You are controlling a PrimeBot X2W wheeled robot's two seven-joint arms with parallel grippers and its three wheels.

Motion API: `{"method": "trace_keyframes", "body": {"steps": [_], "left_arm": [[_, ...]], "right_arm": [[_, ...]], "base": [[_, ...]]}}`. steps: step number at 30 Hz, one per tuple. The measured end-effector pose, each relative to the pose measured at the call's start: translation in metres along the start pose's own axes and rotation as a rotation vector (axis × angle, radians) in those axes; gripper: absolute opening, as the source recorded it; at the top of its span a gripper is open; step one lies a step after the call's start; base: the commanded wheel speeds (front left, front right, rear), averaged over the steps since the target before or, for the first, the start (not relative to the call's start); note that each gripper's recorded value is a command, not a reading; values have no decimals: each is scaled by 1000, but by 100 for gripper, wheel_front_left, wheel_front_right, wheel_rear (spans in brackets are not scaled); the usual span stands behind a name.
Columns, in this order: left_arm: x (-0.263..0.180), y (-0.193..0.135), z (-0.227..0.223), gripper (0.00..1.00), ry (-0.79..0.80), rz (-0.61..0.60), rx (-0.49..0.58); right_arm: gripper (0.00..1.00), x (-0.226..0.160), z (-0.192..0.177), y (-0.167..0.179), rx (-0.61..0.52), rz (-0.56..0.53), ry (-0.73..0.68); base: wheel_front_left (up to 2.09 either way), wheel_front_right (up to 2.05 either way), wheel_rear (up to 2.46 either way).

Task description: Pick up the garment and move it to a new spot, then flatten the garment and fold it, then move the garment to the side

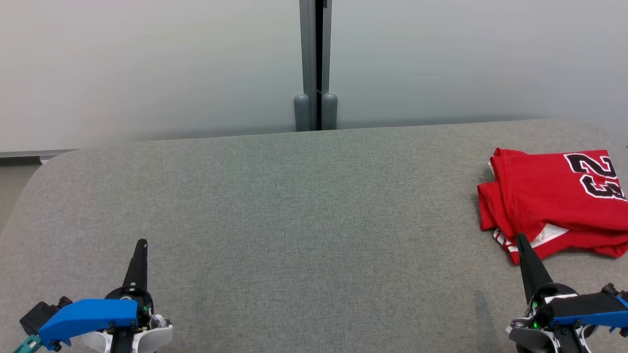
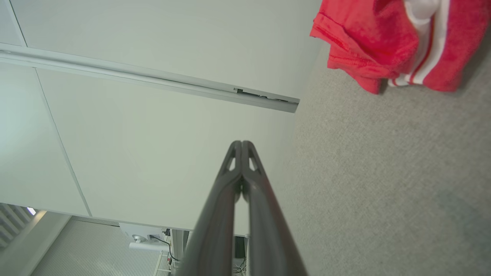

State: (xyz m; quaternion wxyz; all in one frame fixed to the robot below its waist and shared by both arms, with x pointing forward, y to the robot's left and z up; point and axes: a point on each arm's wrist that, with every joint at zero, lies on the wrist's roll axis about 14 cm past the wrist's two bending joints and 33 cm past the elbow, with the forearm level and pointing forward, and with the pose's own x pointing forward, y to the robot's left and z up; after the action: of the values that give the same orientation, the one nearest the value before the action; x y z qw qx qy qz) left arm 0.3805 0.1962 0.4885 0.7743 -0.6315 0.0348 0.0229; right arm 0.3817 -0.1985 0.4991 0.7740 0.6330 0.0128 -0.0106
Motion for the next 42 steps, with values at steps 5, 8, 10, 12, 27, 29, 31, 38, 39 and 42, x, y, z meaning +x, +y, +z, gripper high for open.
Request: {"method": "trace_keyframes", "body": {"steps": [5, 8, 10, 12, 27, 29, 31, 38, 39, 42], "left_arm": [[1, -2, 2, 0, -4, -12, -42], [2, -4, 2, 0, -6, -21, -65], [2, -5, 3, 0, -6, -25, -80], [3, -6, 3, 0, -7, -30, -96], [5, -13, 7, 0, -15, -63, -199], [6, -15, 7, 0, -17, -70, -204], [6, -15, 7, 0, -17, -71, -204], [6, -15, 7, 0, -17, -71, -205], [6, -15, 7, 0, -17, -71, -204], [6, -15, 7, 0, -17, -71, -204]], "right_arm": [[0, 1, 0, 0, 40, 1, -1], [0, 1, 0, 0, 64, 4, -1], [0, 2, 0, 1, 79, 6, 1], [0, 3, 1, 2, 93, 11, 0], [0, 5, 2, 4, 198, 22, -2], [0, 5, 2, 4, 204, 21, -2], [0, 5, 2, 4, 204, 21, -2], [0, 5, 2, 4, 204, 22, -2], [0, 5, 2, 4, 204, 22, -2], [0, 5, 2, 5, 204, 23, -2]], "base": [[0, 0, 0], [0, 0, 0], [0, 0, 0], [0, 0, 0], [0, 0, 0], [0, 0, 0], [0, 0, 0], [0, 0, 0], [0, 0, 0], [0, 0, 0]]}}
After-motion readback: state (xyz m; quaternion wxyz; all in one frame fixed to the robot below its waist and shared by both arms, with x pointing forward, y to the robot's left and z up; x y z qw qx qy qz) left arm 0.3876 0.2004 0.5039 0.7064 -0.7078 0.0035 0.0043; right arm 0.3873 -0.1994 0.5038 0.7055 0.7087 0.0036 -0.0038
